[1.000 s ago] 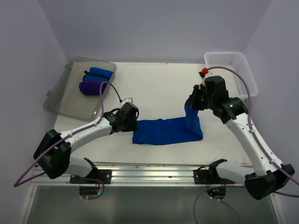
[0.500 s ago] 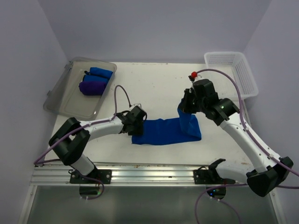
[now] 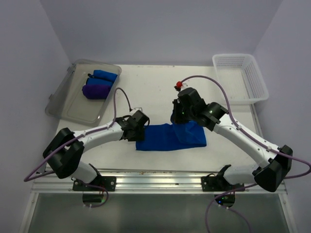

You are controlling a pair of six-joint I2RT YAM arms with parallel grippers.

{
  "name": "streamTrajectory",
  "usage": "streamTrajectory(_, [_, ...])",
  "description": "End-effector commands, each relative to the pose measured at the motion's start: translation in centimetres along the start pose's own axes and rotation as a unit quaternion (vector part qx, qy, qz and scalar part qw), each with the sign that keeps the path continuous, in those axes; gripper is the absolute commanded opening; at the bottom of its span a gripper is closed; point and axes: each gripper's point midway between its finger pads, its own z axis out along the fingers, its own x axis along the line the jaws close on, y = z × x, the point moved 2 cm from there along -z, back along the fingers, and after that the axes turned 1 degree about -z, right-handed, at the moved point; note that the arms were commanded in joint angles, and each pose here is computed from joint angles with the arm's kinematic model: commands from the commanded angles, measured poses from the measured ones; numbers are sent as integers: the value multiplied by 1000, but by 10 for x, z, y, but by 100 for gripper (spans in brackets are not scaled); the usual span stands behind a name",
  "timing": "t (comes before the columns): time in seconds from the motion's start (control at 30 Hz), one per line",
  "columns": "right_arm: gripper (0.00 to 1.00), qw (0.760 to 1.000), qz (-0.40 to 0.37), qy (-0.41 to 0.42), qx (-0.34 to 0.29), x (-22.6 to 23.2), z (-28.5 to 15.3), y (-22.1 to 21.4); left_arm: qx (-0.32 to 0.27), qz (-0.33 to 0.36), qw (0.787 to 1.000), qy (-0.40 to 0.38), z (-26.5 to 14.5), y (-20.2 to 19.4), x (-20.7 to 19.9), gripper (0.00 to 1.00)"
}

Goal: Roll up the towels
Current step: Fold the towel

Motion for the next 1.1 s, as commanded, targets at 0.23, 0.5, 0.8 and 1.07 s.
streamTrajectory(0.23, [0,999,-16,17,-29,36,7,17,-6,-8,1000,-22,10,-7,1,45])
streamTrajectory(0.5, [0,999,-27,26,-9,55,23,6,18,-17,1000,0,16,-25,15,43])
streamTrajectory(0.8, [0,999,-29,40,2,87,45,-4,27,-23,999,1,19,-31,16,43])
streamTrajectory(1.07, [0,998,-35,32,28,104,78,-22,23,-36,999,4,13,-35,24,43])
